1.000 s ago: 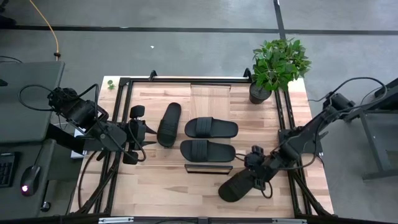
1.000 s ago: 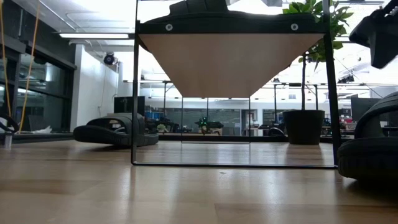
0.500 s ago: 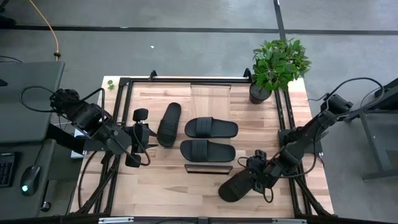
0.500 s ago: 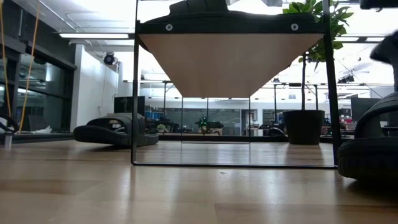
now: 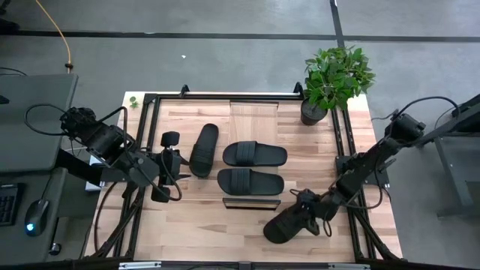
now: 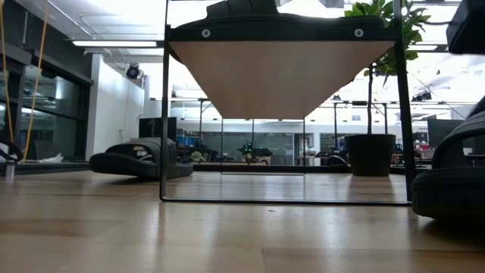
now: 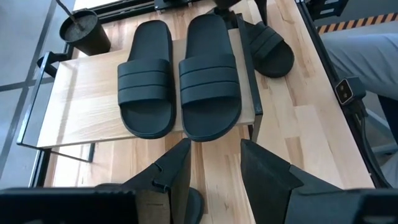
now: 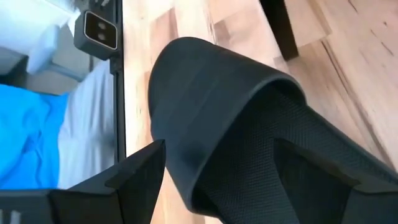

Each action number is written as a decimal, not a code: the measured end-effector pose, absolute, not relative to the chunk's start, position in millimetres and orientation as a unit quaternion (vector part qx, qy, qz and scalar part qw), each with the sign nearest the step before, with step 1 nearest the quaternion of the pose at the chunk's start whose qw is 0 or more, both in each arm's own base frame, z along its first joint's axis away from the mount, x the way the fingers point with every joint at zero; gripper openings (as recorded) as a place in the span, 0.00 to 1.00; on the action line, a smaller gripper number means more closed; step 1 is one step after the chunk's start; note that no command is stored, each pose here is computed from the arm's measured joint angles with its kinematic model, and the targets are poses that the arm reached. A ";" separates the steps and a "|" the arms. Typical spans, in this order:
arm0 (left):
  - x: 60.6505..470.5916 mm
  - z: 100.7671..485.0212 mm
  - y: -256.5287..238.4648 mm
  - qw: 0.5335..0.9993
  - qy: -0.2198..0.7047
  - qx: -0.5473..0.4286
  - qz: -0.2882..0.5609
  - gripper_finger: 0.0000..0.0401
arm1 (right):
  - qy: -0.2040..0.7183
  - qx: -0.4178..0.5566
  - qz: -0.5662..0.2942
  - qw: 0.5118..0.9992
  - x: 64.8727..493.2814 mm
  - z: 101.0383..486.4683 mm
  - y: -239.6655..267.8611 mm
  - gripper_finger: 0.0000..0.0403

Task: Pick and place slides into the shelf
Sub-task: Put the bottom black slipper on the shelf

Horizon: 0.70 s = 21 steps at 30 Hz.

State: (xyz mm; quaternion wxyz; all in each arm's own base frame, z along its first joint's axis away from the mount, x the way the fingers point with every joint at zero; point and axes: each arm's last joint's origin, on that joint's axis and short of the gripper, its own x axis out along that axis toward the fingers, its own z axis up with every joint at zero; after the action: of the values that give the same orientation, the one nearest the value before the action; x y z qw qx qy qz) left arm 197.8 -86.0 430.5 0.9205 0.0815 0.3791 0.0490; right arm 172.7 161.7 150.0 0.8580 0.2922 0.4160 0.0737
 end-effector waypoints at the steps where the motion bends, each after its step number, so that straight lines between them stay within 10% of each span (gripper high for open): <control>1: 197.8 430.5 -86.0 0.920 0.379 0.082 0.049 0.31 | 0.413 0.297 0.075 0.857 171.7 147.9 160.7 0.71; 21: 197.8 430.6 -86.0 0.921 0.379 0.082 0.049 0.31 | 0.376 0.318 0.084 0.866 172.5 147.6 160.3 0.63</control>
State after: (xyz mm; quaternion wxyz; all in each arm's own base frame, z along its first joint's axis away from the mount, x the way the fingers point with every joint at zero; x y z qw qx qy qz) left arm 197.8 -86.0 430.6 0.9206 0.0819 0.3788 0.0487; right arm 172.5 160.3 147.6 0.8663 0.3180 0.3759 0.0842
